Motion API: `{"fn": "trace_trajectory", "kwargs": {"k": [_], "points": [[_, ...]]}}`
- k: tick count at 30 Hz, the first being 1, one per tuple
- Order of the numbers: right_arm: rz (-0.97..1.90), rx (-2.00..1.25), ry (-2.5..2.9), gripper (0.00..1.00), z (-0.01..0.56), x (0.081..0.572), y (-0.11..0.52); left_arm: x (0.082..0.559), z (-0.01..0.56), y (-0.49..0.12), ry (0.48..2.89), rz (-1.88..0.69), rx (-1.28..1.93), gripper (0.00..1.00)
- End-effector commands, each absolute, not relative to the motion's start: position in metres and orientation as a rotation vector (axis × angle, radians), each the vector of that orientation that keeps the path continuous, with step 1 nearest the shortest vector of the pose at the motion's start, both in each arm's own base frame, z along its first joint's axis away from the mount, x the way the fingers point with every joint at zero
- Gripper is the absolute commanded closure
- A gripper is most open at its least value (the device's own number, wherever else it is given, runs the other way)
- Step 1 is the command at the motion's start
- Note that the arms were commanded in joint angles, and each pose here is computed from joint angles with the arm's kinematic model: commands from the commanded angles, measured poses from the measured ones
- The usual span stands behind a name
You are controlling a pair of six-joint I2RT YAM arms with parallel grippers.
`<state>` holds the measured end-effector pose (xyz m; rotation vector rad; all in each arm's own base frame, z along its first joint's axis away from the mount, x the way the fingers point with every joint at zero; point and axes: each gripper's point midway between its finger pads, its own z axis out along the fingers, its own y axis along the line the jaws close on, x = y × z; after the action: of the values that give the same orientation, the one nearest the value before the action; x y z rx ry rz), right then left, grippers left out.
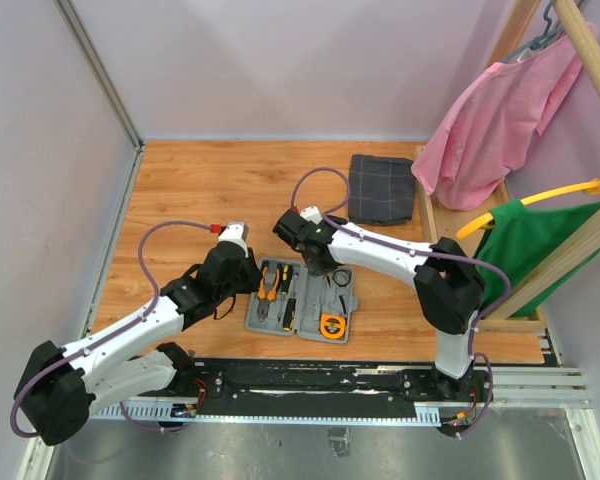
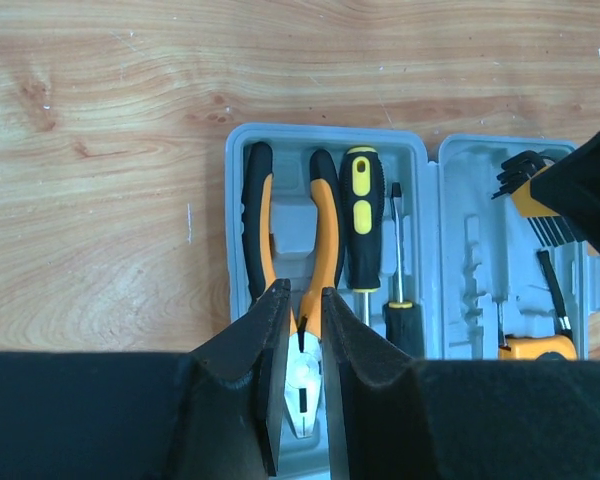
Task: Sort the tools into containers
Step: Adjust the engineering item in the storage box.
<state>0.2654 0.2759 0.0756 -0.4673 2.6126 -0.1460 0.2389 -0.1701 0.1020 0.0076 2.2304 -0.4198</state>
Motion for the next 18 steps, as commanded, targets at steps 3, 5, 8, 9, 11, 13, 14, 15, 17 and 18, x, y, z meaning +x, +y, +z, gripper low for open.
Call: {"fn": "trace_trajectory", "kwargs": {"k": [3,5,8,9,11,13,14,15,17,18], "points": [[-0.34,-0.5,2.566,0.99,0.082,0.267,0.264,0.238,0.104,-0.167,2.215,-0.427,-0.001,0.77],[-0.348,-0.509,2.566,0.98,0.081,0.267,0.265,0.238,0.103,-0.166,2.216,-0.427,-0.003,0.77],[-0.336,-0.526,2.577,0.95,0.078,0.265,0.269,0.237,0.103,-0.166,2.22,-0.427,-0.007,0.77],[-0.331,-0.537,2.581,0.94,0.076,0.263,0.272,0.236,0.102,-0.165,2.22,-0.427,-0.009,0.77],[-0.316,-0.548,2.585,0.92,0.073,0.262,0.277,0.235,0.101,-0.165,2.223,-0.427,-0.011,0.77],[-0.319,-0.56,2.588,0.91,0.069,0.262,0.281,0.234,0.101,-0.164,2.225,-0.428,-0.015,0.77],[-0.32,-0.567,2.591,0.89,0.068,0.262,0.282,0.234,0.1,-0.164,2.227,-0.428,-0.017,0.77],[-0.32,-0.568,2.591,0.89,0.068,0.262,0.282,0.233,0.099,-0.163,2.229,-0.427,-0.019,0.77],[-0.321,-0.57,2.589,0.88,0.069,0.262,0.283,0.233,0.099,-0.163,2.23,-0.429,-0.023,0.77],[-0.322,-0.569,2.589,0.87,0.069,0.262,0.283,0.232,0.099,-0.163,2.23,-0.431,-0.024,0.77]]}}
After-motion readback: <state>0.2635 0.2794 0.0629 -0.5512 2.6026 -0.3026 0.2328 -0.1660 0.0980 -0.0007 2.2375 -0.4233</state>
